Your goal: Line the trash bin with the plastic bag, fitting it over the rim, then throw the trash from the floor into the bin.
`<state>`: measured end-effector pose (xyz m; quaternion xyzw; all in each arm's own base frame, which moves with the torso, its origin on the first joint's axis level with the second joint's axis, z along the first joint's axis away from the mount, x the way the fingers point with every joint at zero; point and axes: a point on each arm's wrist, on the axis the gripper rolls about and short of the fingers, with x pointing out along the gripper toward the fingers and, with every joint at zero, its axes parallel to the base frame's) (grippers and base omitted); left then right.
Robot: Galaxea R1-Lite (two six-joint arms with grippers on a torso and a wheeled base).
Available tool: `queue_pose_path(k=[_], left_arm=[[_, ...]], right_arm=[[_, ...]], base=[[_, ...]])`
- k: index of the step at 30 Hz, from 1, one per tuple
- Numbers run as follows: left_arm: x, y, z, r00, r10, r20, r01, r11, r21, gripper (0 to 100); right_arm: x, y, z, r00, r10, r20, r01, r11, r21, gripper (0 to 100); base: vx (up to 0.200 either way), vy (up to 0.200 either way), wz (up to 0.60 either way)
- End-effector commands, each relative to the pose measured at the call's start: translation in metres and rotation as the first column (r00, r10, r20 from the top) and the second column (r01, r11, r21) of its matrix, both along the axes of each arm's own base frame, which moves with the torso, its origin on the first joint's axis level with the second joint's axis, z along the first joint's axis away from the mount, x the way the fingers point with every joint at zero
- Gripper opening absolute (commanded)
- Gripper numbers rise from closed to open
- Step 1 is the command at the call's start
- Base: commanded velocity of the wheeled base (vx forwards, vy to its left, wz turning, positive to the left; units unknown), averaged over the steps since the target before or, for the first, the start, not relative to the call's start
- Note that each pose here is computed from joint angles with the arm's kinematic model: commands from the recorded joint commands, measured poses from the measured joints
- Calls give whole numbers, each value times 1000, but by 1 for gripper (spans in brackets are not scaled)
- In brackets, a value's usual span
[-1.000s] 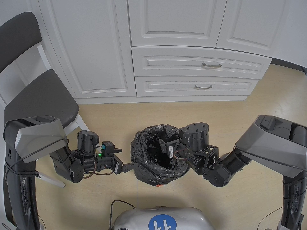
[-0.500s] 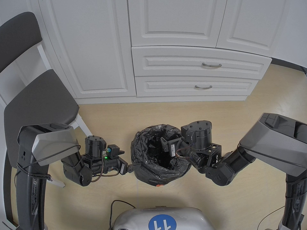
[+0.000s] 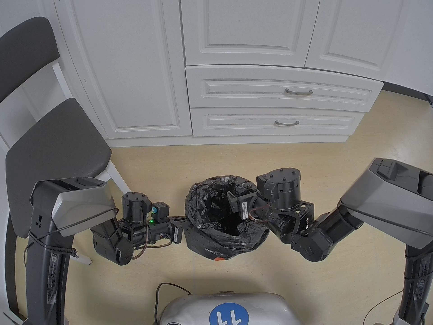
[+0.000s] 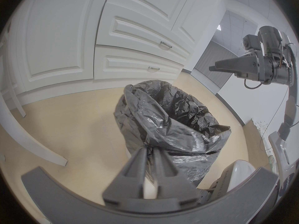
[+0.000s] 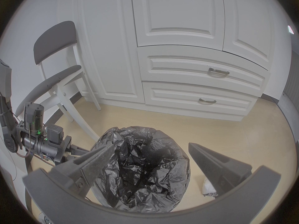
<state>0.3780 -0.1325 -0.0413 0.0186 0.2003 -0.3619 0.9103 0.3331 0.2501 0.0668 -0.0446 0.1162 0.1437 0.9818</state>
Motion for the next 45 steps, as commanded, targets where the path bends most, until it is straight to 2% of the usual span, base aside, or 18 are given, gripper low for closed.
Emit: queue_pose_path(k=[1, 10, 16, 22, 30, 32, 36, 40, 45], left_arm=[[-1, 0, 1, 1000, 0, -2, 0, 1000, -1, 0], [0, 4, 3, 1000, 9, 3, -9, 1000, -2, 0], [-6, 10, 32, 999, 12, 49, -11, 1000, -22, 0], [-11, 10, 36, 999, 8, 49, -7, 1000, -18, 0], [-13, 15, 15, 999, 6, -39, -5, 1000, 18, 0], [-13, 18, 8, 997, 4, -78, 0, 999, 45, 0], [-12, 21, 1, 995, -5, -100, 13, 997, 80, 0], [2, 14, -20, 990, -19, -137, 34, 994, 106, 0], [22, 8, -18, 989, -29, -143, 47, 991, 128, 0]], right_arm=[[-1, 0, 3, 1000, 1, 5, -1, 1000, 4, 100], [-3, -1, 4, 1000, 2, 5, -2, 1000, 4, 100], [-5, -2, 8, 1000, 4, 8, -4, 1000, 6, 100], [-7, -2, 6, 1000, 7, 0, -7, 1000, -2, 100], [-10, -6, 4, 1000, 11, -7, -11, 999, -33, 100], [-11, -8, 5, 1000, 10, -6, -10, 999, -41, 100], [-10, -12, 9, 1000, 2, -11, -2, 999, -50, 100], [-8, -19, 11, 1000, -13, -26, 12, 998, -63, 100], [2, -32, 14, 999, -26, -26, 25, 998, -60, 100]], base=[[0, 0, 0], [0, 0, 0], [0, 0, 0], [0, 0, 0], [0, 0, 0], [0, 0, 0], [0, 0, 0], [0, 0, 0], [0, 0, 0]])
